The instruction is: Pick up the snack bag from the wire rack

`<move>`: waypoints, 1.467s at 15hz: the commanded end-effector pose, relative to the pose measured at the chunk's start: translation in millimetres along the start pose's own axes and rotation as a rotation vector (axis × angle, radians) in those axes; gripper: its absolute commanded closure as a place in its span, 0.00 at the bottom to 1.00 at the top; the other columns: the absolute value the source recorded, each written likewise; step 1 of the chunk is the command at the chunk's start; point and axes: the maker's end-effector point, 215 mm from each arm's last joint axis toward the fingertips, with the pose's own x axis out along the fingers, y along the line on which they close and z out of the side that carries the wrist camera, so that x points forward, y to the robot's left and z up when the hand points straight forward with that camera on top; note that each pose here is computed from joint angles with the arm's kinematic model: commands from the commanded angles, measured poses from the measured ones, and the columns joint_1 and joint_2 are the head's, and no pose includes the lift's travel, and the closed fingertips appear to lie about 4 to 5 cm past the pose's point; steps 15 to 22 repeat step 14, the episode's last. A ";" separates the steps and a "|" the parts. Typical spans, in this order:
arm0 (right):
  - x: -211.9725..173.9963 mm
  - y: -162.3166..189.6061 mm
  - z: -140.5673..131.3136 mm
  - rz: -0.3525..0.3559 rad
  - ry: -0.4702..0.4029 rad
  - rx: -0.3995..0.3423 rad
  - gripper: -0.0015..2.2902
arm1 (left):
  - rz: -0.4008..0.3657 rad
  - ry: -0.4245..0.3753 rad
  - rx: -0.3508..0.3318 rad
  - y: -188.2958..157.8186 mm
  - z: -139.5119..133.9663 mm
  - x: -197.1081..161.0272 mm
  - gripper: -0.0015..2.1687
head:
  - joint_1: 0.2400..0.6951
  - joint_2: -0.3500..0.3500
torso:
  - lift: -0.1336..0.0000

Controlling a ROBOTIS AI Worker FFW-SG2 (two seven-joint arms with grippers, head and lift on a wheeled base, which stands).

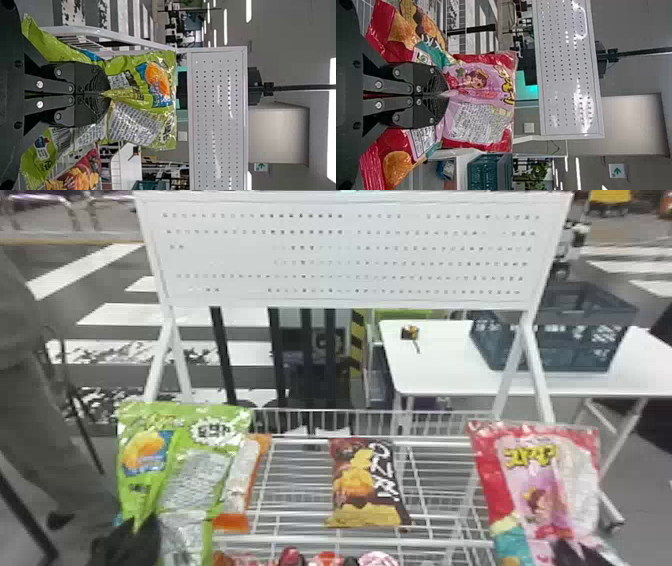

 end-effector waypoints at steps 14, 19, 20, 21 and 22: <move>0.7 8.0 2.4 0.018 -0.003 0.005 0.98 | 0.003 -0.002 -0.001 0.8 0.5 1.7 0.87 | 0.57 0.50 | 1.00; 0.7 8.0 2.4 0.018 -0.003 0.005 0.98 | 0.003 -0.002 -0.001 0.8 0.5 1.7 0.87 | 0.57 0.50 | 1.00; 0.7 8.0 2.4 0.018 -0.003 0.005 0.98 | 0.003 -0.002 -0.001 0.8 0.5 1.7 0.87 | 0.57 0.50 | 1.00; 0.7 8.0 2.4 0.018 -0.003 0.005 0.98 | 0.003 -0.002 -0.001 0.8 0.5 1.7 0.87 | 0.57 0.50 | 1.00; 0.7 8.0 2.4 0.018 -0.003 0.005 0.98 | 0.003 -0.002 -0.001 0.8 0.5 1.7 0.87 | 0.57 0.50 | 1.00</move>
